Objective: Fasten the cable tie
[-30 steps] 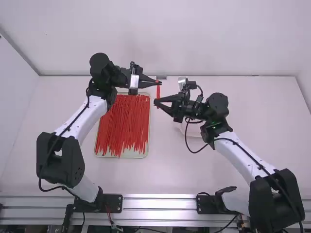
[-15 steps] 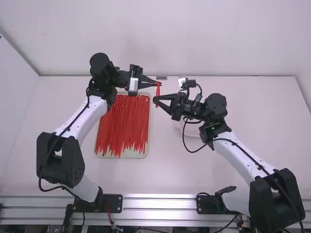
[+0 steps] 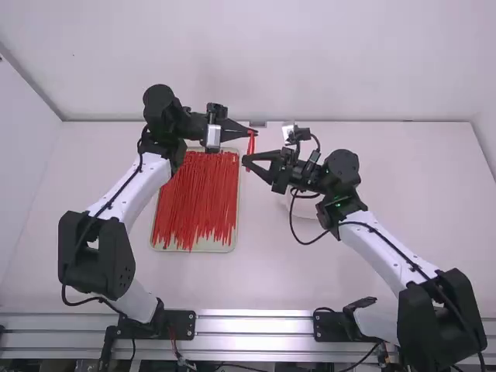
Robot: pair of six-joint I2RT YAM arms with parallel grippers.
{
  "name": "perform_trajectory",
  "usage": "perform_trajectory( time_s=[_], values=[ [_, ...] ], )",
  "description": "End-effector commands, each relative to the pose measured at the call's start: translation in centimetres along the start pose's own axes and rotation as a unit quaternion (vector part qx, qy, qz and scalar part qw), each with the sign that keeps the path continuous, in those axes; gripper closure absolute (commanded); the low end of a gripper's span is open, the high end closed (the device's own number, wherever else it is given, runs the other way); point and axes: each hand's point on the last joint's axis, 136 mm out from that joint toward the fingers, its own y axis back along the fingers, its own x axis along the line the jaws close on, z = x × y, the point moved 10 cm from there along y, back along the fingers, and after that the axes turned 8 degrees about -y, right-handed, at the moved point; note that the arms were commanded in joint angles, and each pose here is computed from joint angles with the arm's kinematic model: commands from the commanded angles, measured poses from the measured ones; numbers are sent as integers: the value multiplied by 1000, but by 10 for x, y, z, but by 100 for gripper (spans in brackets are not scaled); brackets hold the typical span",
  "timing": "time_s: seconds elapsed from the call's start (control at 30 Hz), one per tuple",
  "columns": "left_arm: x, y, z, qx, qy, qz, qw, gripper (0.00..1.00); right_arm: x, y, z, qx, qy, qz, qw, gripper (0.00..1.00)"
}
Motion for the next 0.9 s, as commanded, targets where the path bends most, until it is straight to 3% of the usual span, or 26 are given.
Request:
perform_trajectory(
  time_s=[0.0, 0.87],
  values=[
    [6, -1, 7, -3, -29, -2, 1000, 98, 0, -2, -3, 7, -6, 3, 1000, 100],
    [4, -1, 4, -3, -7, -4, 1000, 98, -3, -2, -3, -1, -11, -7, 1000, 100]
  ],
)
